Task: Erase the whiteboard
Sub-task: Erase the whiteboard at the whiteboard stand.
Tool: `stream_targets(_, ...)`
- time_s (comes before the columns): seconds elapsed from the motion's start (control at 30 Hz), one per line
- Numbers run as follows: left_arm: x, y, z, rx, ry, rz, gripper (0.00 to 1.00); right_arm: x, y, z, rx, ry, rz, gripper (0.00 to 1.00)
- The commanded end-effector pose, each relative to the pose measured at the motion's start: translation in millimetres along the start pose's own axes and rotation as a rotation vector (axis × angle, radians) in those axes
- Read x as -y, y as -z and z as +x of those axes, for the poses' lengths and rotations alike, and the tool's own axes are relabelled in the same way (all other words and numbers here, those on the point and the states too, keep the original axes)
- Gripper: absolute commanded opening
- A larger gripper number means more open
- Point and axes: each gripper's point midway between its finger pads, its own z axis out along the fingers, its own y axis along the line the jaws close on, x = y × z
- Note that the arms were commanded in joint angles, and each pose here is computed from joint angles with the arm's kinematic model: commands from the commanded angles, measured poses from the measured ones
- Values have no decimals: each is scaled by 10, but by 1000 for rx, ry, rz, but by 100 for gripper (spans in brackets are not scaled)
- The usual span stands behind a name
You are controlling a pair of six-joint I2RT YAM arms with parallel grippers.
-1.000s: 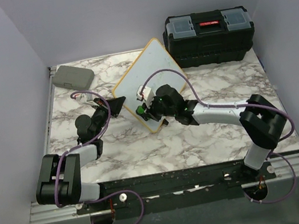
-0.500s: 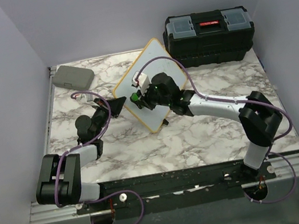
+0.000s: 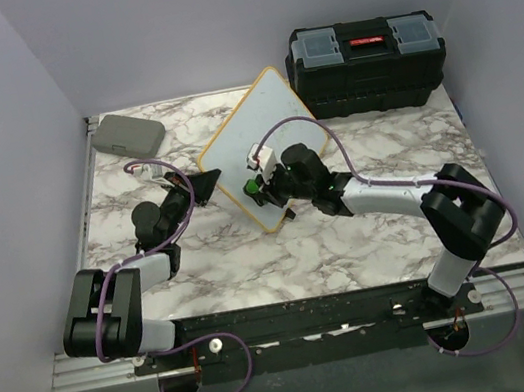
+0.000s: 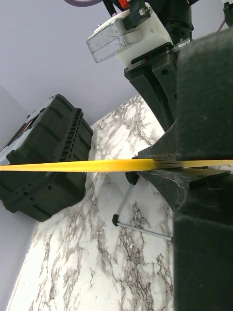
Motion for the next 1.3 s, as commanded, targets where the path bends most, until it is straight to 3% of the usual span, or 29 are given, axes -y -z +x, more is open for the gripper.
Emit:
stream_targets(0.0, 233, 14, 73, -38, -25, 109, 0, -124, -12, 507, -135, -15, -43, 1)
stream_targets(0.33, 211, 17, 108, -49, -22, 111, 0, 185, -192, -388, 42, 1, 51, 1)
stream_targets(0.67, 194, 38, 126, -51, -23, 109, 0, 281, -195, -618, 76, -21, 80, 1)
stream_targets(0.8, 178, 39, 136, -52, -19, 106, 0, 247, -172, -470, 41, -5, 64, 1)
stream_targets(1.13, 179, 45, 119, -48, -21, 108, 0, 59, -90, 458, -143, 8, 14, 1)
stream_targets(1.27, 167, 50, 128, -53, -22, 104, 0, 26, -31, 597, -169, 0, 4, 1)
